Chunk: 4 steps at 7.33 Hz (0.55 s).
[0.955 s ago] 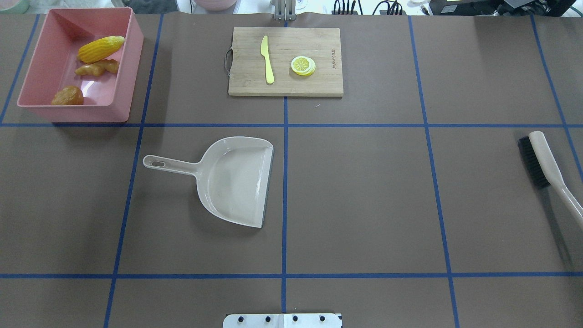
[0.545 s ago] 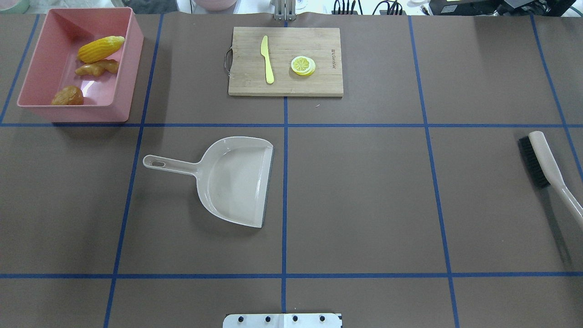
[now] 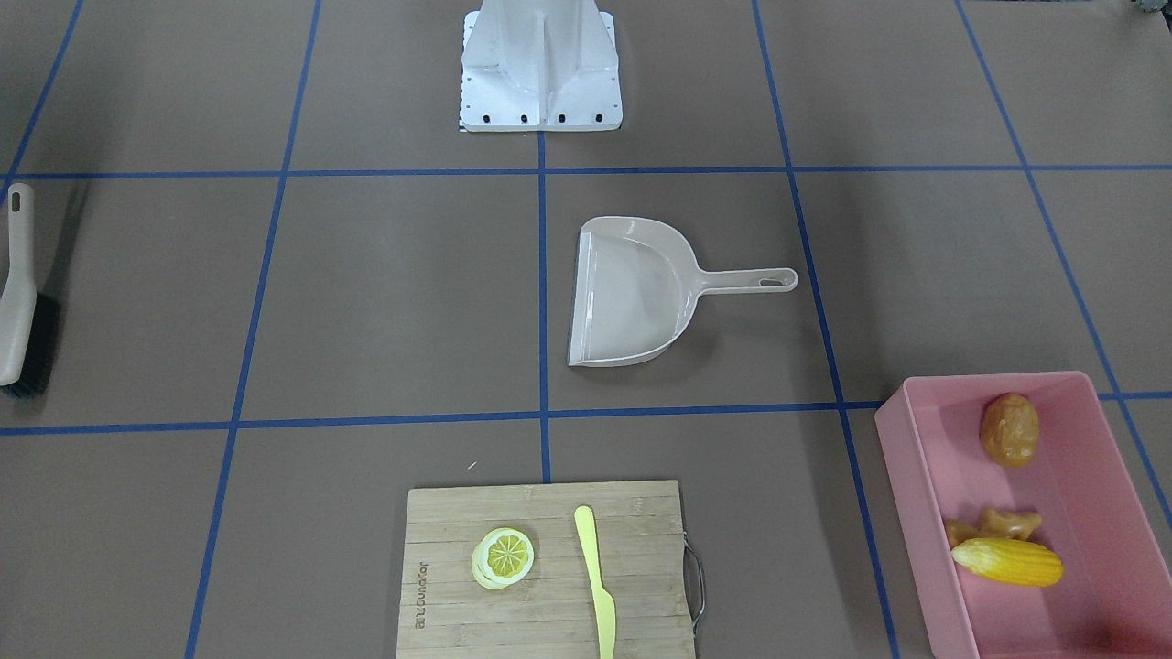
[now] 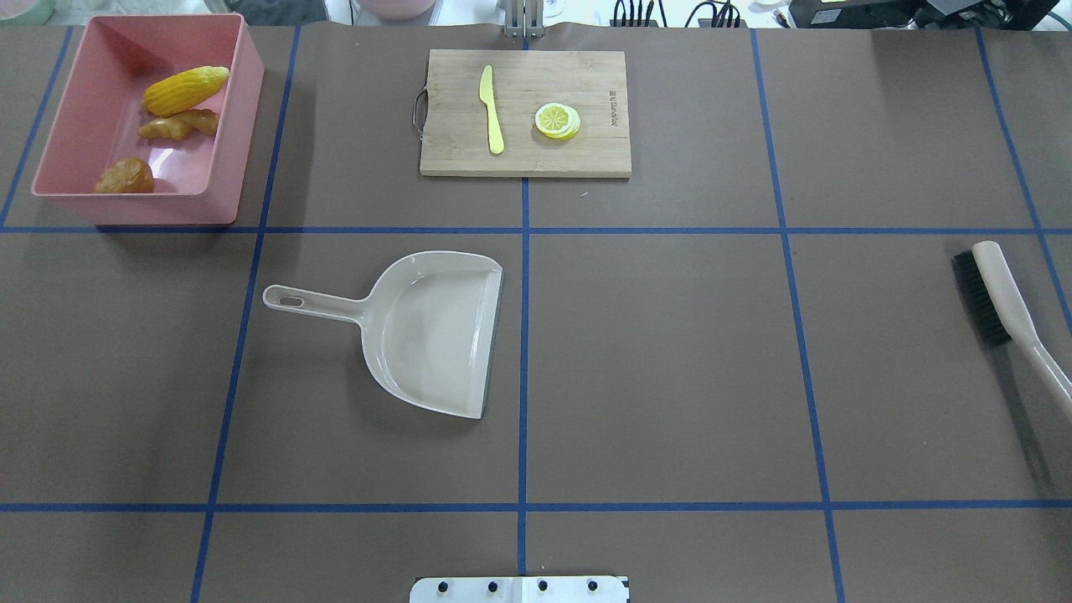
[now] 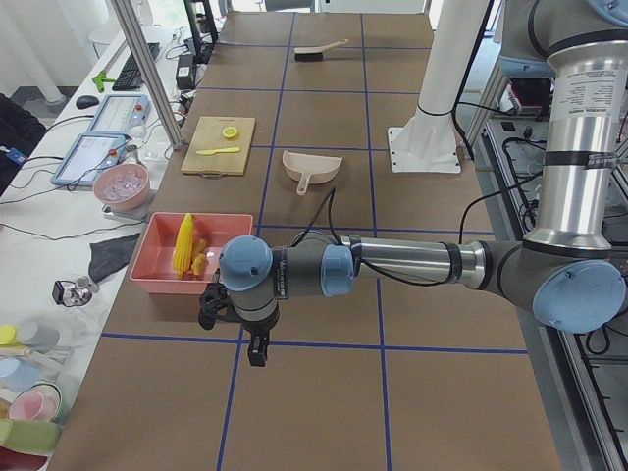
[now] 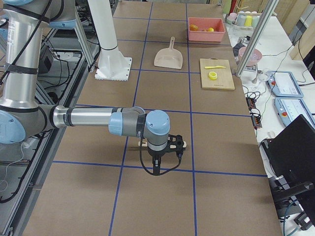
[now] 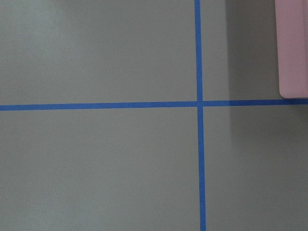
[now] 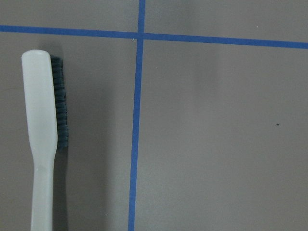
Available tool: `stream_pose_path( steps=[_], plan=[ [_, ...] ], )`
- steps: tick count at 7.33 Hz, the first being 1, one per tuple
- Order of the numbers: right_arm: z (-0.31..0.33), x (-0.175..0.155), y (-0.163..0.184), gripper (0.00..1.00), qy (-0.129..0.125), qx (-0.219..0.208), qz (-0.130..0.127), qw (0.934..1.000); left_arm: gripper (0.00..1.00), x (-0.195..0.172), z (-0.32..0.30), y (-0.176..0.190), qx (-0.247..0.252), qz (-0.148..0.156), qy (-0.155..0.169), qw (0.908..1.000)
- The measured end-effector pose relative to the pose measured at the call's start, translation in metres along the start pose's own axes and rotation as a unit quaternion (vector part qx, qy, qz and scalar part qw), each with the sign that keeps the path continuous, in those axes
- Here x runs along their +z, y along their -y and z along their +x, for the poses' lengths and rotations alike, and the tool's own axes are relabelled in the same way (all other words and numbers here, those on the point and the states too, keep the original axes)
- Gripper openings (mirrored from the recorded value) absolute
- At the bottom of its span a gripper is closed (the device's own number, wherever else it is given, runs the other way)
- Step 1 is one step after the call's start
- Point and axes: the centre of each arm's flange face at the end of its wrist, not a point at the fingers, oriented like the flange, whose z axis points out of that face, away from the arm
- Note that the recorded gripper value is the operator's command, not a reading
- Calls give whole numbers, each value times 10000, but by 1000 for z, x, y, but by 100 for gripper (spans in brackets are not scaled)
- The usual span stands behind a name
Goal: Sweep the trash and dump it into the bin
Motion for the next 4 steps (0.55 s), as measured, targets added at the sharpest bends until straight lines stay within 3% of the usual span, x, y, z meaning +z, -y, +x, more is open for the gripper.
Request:
stream_pose_path(
  steps=[4],
  plan=[
    [0, 0, 0, 100, 0, -4, 0, 10000, 99, 3, 0, -2, -8, -27, -1, 10000]
  ],
)
